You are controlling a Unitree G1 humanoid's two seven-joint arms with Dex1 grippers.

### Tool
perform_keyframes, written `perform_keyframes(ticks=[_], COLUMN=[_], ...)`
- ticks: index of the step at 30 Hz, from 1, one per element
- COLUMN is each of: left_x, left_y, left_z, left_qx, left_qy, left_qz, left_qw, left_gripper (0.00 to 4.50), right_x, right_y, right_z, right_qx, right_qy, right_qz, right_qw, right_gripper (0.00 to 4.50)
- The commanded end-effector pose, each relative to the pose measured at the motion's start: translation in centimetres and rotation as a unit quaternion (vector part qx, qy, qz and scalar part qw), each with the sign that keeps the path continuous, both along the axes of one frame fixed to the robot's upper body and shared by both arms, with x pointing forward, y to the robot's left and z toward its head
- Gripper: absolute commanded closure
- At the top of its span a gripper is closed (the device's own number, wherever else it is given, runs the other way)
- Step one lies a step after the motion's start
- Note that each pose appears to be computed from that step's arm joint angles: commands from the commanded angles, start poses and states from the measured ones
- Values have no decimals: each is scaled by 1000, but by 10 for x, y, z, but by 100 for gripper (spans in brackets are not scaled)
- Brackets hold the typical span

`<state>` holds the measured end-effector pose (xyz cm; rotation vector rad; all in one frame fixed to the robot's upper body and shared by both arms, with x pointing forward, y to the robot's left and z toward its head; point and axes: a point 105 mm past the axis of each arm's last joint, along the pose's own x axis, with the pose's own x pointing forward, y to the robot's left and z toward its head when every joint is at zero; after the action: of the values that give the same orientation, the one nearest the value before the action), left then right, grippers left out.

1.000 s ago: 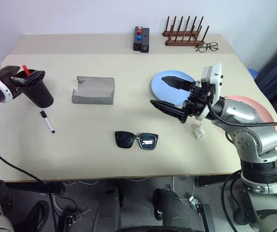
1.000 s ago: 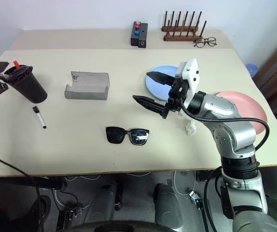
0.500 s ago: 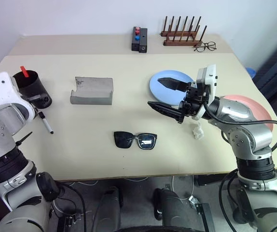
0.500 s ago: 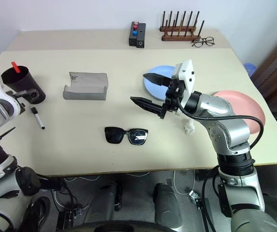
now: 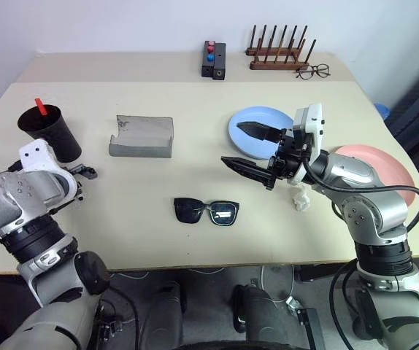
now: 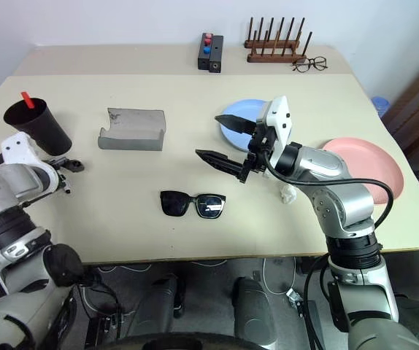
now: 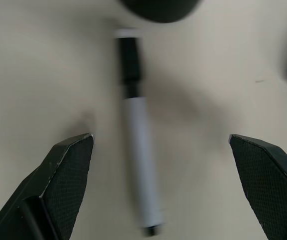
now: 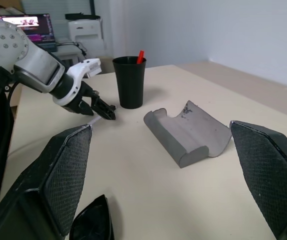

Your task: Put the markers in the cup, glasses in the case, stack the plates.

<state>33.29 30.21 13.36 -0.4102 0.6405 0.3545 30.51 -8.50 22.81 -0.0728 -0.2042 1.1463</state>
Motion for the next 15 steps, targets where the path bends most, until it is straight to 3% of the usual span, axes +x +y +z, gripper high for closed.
perform_keyframes(ticks=[1, 4, 12, 15], left_x=[3, 0, -1, -2], left_y=[-2, 0, -6, -6], left_z=[-1, -8, -19, -22], left_qx=[-11, -3, -23, -22], left_qy=[8, 21, 35, 41], left_qz=[-2, 6, -13, -24], left_qw=[1000, 1000, 999, 999], left_gripper=[1, 77, 448, 448], right_x=[-7, -7, -8, -7], right_y=[0, -2, -2, -2], right_z=[11, 11, 11, 12], right_qx=[5, 5, 7, 8], right_qy=[-28, -28, -30, -29], right_qz=[-1, -4, -5, -6], right_qw=[1000, 1000, 1000, 1000], right_gripper=[0, 0, 0, 0])
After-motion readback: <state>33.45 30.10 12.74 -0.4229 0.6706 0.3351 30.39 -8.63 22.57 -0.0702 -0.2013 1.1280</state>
